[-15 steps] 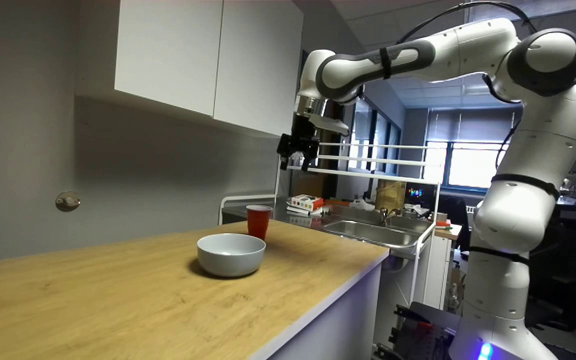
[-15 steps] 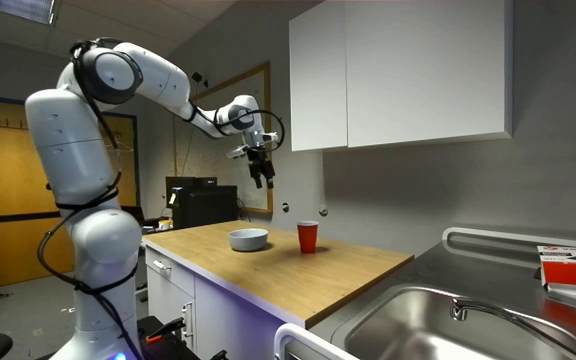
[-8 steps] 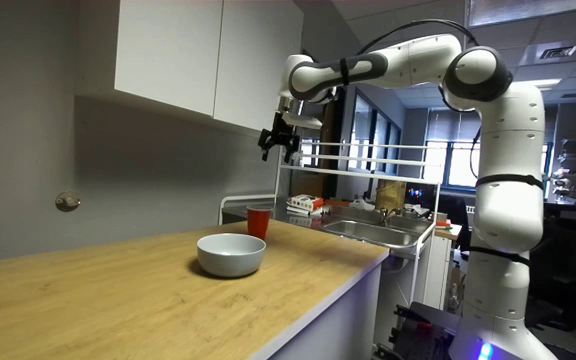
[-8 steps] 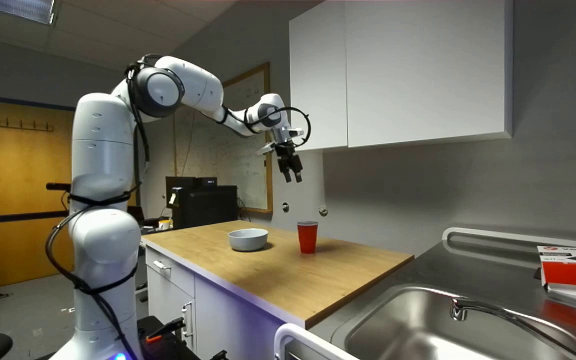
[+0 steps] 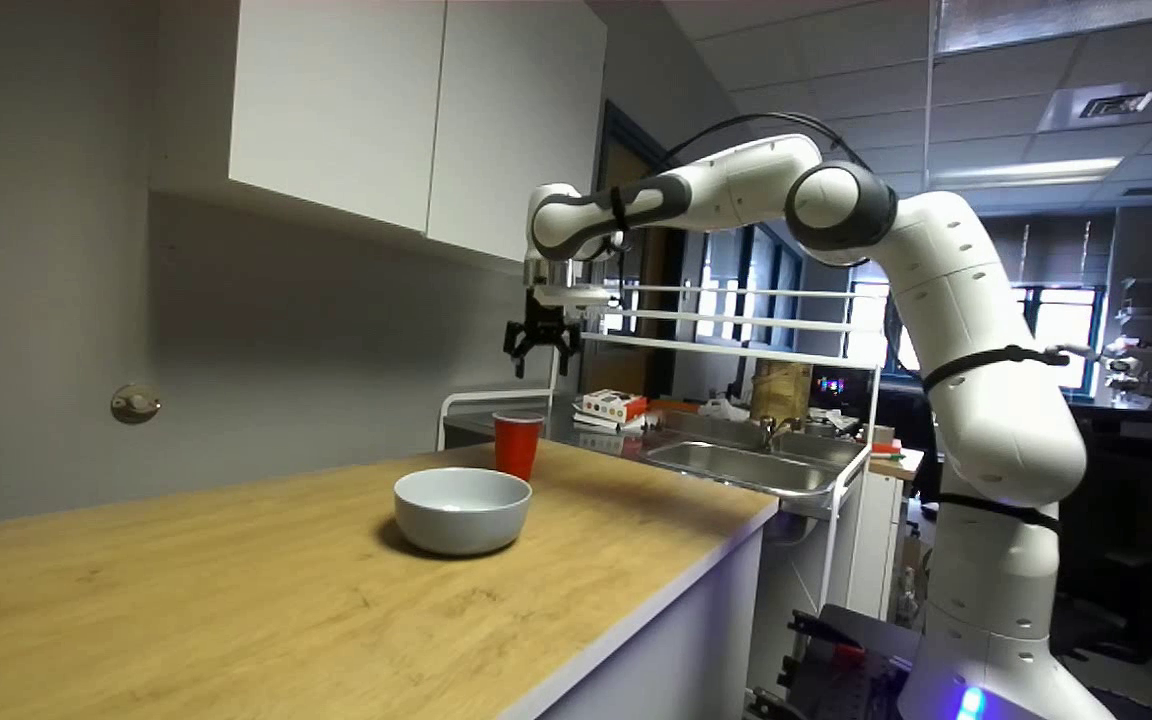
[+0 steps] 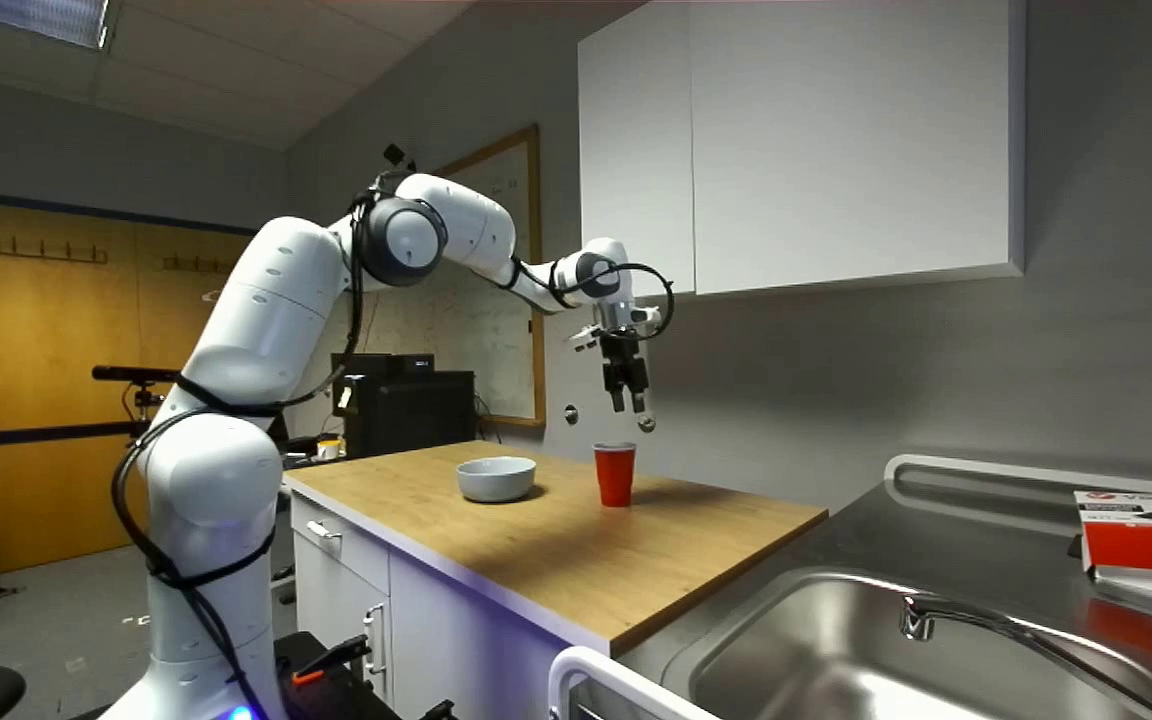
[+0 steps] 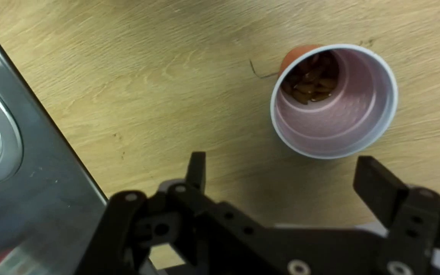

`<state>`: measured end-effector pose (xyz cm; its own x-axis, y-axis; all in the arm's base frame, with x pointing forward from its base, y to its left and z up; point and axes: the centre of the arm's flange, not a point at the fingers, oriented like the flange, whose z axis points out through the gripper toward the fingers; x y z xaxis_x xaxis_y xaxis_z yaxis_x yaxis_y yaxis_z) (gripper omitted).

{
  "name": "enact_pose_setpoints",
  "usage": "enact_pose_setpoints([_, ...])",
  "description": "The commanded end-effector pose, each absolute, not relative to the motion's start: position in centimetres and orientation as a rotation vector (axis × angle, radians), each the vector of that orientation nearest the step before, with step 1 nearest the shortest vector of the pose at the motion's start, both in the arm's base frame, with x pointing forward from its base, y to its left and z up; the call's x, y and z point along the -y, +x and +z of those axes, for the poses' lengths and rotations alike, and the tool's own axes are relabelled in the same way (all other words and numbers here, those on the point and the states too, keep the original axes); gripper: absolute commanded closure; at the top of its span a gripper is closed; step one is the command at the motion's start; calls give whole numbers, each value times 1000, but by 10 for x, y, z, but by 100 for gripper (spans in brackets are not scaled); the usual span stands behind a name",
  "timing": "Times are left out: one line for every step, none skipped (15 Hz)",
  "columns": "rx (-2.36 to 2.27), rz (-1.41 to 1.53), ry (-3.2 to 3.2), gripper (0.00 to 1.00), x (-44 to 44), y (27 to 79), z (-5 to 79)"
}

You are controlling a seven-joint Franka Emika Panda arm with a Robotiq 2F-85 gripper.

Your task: Pour the contents from the orange cup into the gray bowl

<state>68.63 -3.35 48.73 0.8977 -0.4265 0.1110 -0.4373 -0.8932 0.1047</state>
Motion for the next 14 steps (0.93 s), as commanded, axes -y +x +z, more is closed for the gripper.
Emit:
enact_pose_setpoints([712,19,2941,0,46,725,468])
enact_pose_setpoints([717,-6,2945,0,47,728,461])
enact_pose_setpoints([724,-26,2949,0,49,730,455])
enact_pose_setpoints([734,-49,2960,0,50,733,451])
enact_pose_setpoints([745,-68,2971,0,50,735,448])
enact_pose_setpoints([753,-87,2984,0,49,736,446])
enact_pose_setpoints([758,-102,2994,0,48,737,445])
enact_pose_setpoints([763,-117,3005,0,47,739,445])
enact_pose_setpoints([767,-132,3015,0,46,739,445])
enact_pose_setpoints([772,-146,3021,0,46,740,445])
enact_pose_setpoints([777,-165,3027,0,45,740,446])
enact_pose_setpoints([782,-182,3029,0,45,740,446])
enact_pose_setpoints([785,-197,3032,0,45,741,447])
enact_pose_setpoints([789,-216,3032,0,44,740,448])
